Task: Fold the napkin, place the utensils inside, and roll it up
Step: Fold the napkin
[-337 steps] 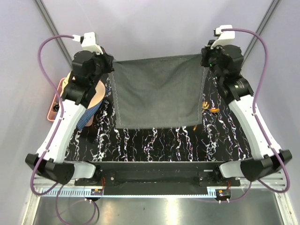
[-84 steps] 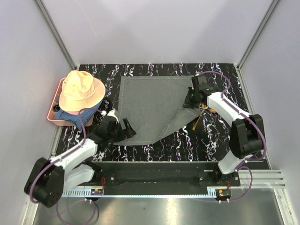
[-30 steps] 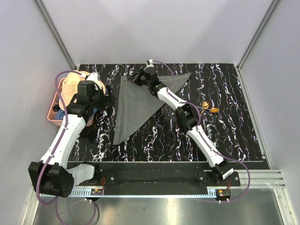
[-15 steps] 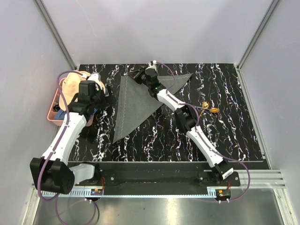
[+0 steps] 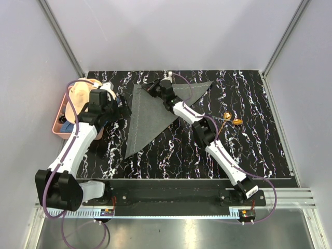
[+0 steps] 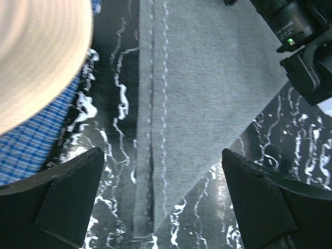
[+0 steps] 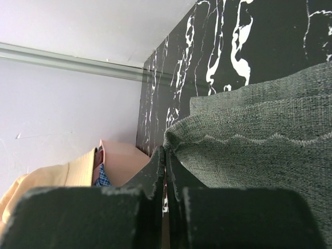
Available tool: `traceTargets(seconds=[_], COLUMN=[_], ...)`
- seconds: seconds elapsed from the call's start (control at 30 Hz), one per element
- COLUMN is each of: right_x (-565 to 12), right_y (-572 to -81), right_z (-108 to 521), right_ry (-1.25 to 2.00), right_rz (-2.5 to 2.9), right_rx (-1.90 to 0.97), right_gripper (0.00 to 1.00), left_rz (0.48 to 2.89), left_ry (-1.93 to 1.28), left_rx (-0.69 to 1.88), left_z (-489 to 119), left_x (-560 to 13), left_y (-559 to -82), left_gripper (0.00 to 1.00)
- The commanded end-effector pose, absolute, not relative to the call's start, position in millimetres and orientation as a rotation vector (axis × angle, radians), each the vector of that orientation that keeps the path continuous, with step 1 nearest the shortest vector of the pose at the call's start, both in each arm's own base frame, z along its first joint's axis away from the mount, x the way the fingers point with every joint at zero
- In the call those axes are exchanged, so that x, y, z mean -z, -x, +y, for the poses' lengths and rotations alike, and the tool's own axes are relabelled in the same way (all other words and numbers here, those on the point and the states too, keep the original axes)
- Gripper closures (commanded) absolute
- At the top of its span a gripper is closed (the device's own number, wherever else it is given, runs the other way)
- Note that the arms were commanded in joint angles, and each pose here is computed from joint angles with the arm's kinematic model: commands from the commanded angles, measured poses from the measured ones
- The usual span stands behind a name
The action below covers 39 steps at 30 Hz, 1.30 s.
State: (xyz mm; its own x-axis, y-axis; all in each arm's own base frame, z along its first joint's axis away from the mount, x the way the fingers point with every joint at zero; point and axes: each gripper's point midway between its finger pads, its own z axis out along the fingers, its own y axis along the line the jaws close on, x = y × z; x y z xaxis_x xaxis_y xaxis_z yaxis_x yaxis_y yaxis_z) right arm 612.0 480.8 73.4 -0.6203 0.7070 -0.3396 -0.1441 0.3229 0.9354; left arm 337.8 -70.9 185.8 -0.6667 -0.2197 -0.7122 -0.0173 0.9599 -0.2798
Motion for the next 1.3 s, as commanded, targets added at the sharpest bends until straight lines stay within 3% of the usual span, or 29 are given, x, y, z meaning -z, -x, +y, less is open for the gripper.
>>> traceTargets(seconds=[0.0,0.03,0.2,0.27,0.33,0.5,0.6,0.67,0.7,0.77,0.8,1.27], right_x=[-109.5,-108.7,-111.1,-119.0,-140.0,-186.6,-257.0,-255.7,-295.9,-280.3,-311.5,-202.7], right_y=[-608.3,-607.5,-598.4,-591.4,-584.5,-573.7,-552.5,-543.2,-533.5,-522.1,-514.0,-469.8], right_z=[491.1,491.5,495.4,498.5,500.9,486.8,467.9,455.5,442.0,427.3,411.0,269.2], right_ry=[-0.442,-0.428,-0.315,-0.244,-0.179,-0.017,0.107,0.135,0.165,0.178,0.178,-0.023], right_rz=[1.728,1.733,1.771,1.78,1.765,1.743,1.677,1.711,1.652,1.706,1.662,2.052], right_rx=[-1.447,-1.443,-1.42,-1.436,-1.464,-1.446,-1.472,-1.449,-1.451,-1.402,-1.379,-0.95], right_gripper=[0.87,0.84,0.46,0.34,0.3,0.28,0.28,0.28,0.28,0.28,0.28,0.28], left_rz=[2.302,2.317,2.336,2.333,2.35,2.362,2.367,2.378,2.386,2.418,2.419,2.514], left_ry=[0.217,0.23,0.294,0.318,0.343,0.33,0.352,0.37,0.381,0.399,0.406,0.44], left_rx=[0.463,0.481,0.503,0.484,0.505,0.555,0.536,0.516,0.496,0.474,0.459,0.367], left_z=[-89.5,-91.8,-92.6,-89.2,-92.4,-112.4,-112.6,-110.7,-108.5,-106.6,-105.1,-96.4], left_x=[-170.7,-164.6,-146.6,-141.4,-131.9,-112.8,-97.4,-88.3,-83.7,-74.2,-72.3,-34.9], left_y=[-336.6,-333.7,-319.3,-316.2,-310.2,-299.7,-297.5,-299.2,-300.0,-299.3,-299.9,-281.5], left_gripper=[0.01,0.01,0.01,0.01,0.01,0.1,0.18,0.24,0.25,0.27,0.29,0.41])
